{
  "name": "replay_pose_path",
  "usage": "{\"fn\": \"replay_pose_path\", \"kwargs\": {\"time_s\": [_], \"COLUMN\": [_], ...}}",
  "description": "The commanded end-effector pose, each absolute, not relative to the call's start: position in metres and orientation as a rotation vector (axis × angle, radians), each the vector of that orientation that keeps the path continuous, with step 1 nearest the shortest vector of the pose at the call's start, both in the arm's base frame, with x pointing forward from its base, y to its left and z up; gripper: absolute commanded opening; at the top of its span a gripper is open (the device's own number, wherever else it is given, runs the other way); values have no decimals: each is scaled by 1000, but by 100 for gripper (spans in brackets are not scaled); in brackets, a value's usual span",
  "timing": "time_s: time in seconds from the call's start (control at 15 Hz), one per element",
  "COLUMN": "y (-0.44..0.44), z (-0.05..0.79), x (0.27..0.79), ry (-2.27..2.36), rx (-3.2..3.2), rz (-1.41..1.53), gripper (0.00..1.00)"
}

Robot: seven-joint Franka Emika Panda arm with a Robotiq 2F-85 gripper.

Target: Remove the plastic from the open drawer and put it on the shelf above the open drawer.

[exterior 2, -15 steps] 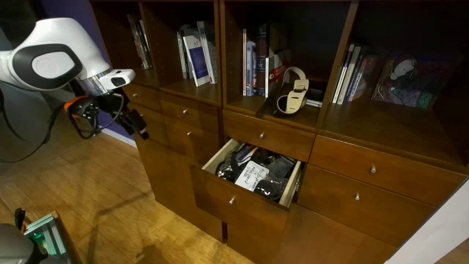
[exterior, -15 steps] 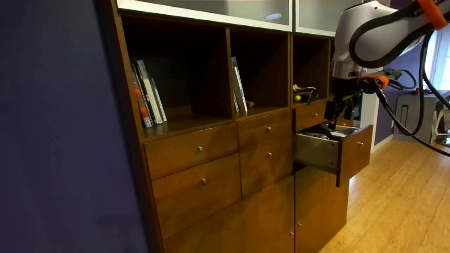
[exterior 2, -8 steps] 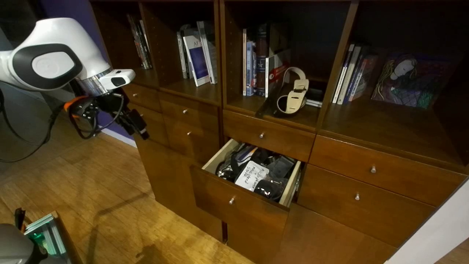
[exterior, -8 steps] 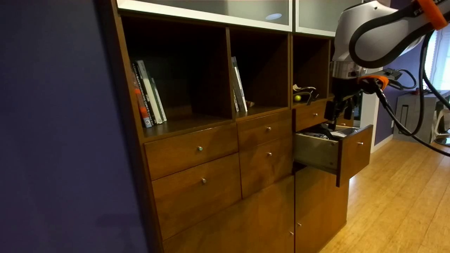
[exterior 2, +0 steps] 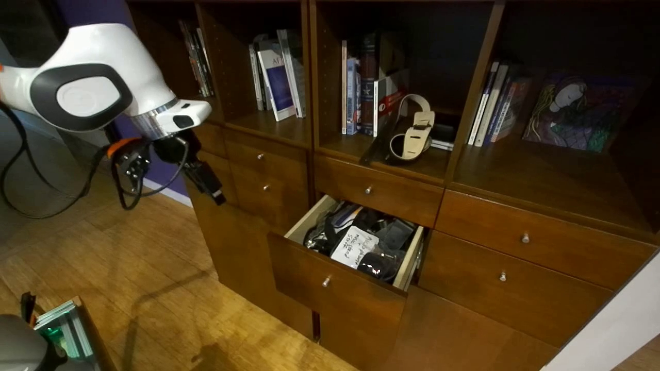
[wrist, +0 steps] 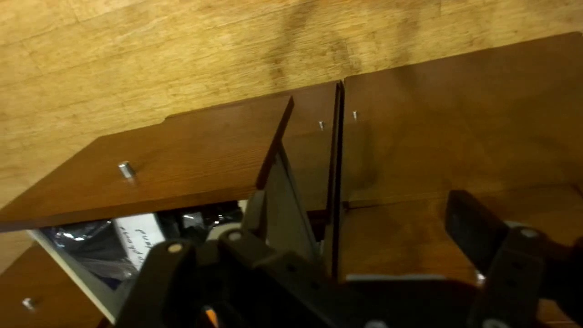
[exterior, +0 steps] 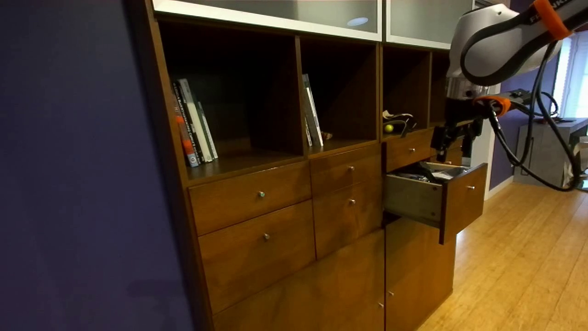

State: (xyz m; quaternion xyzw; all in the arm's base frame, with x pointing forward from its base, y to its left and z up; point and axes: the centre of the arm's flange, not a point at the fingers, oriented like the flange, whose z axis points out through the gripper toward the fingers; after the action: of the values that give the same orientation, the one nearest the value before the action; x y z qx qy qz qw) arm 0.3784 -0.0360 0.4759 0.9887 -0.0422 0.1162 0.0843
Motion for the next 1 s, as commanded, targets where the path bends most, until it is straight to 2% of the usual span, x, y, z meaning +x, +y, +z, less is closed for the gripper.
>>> {"fn": "replay_pose_path", "kwargs": {"time_s": [0.0,0.4,0.47,0.53,0.93], "y": [-112,-217,-224,-208,-224], "z": [471,458,457,459,454], "x": [413,454,460,432,452], "ry": [-407,-514,-559,-509,-543], "rx": [2917,2718,2695,2759,2731], "rz": [374,547,552,534,541], "gripper": [100,100,100,100,100]}}
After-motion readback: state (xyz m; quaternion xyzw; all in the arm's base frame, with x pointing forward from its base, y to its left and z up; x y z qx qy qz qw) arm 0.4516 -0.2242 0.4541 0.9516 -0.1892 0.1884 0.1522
